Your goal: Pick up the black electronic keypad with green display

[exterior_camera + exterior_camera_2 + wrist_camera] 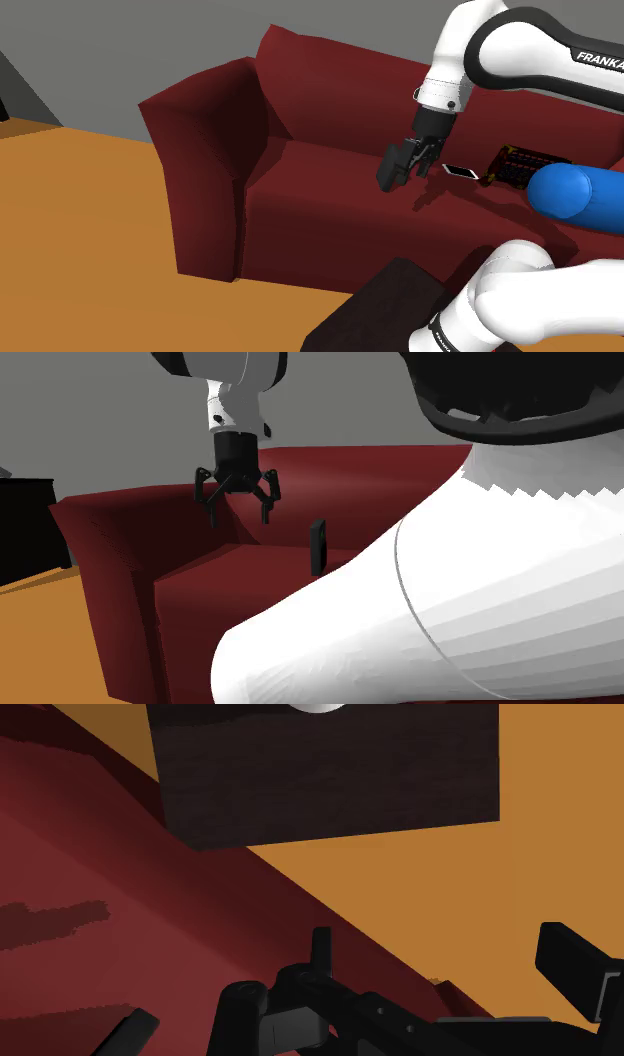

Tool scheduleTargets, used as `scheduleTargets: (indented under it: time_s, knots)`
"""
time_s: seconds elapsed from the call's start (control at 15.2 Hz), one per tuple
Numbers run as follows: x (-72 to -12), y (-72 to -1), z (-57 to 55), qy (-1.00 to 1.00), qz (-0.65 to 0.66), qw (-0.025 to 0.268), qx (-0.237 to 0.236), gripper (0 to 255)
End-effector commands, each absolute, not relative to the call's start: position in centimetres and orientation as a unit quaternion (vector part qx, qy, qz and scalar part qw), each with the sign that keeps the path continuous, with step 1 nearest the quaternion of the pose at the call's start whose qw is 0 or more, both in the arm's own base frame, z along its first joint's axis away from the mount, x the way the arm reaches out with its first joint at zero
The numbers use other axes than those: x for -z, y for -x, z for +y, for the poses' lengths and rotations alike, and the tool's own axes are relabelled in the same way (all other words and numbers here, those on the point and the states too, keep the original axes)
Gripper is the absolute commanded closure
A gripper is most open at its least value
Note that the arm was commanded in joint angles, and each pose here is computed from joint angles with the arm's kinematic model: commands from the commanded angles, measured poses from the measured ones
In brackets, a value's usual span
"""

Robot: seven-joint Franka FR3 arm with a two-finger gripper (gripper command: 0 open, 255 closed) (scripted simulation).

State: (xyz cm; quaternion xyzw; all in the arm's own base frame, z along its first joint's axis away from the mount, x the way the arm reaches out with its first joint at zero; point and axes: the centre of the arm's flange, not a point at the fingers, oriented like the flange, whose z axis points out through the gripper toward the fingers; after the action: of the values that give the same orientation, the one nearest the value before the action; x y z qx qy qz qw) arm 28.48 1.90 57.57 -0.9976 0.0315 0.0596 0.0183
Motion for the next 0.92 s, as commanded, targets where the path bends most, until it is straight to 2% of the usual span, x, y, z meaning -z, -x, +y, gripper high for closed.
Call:
scheduleTargets:
  time_s: [0.0, 0.86]
  knots:
    - [-57.6, -28.5, 1.9, 0.998, 0.031, 0.018, -0.060, 0]
    - [-54.5, -35.6, -11.9, 0.996, 0.083, -0.010, -0.020, 0]
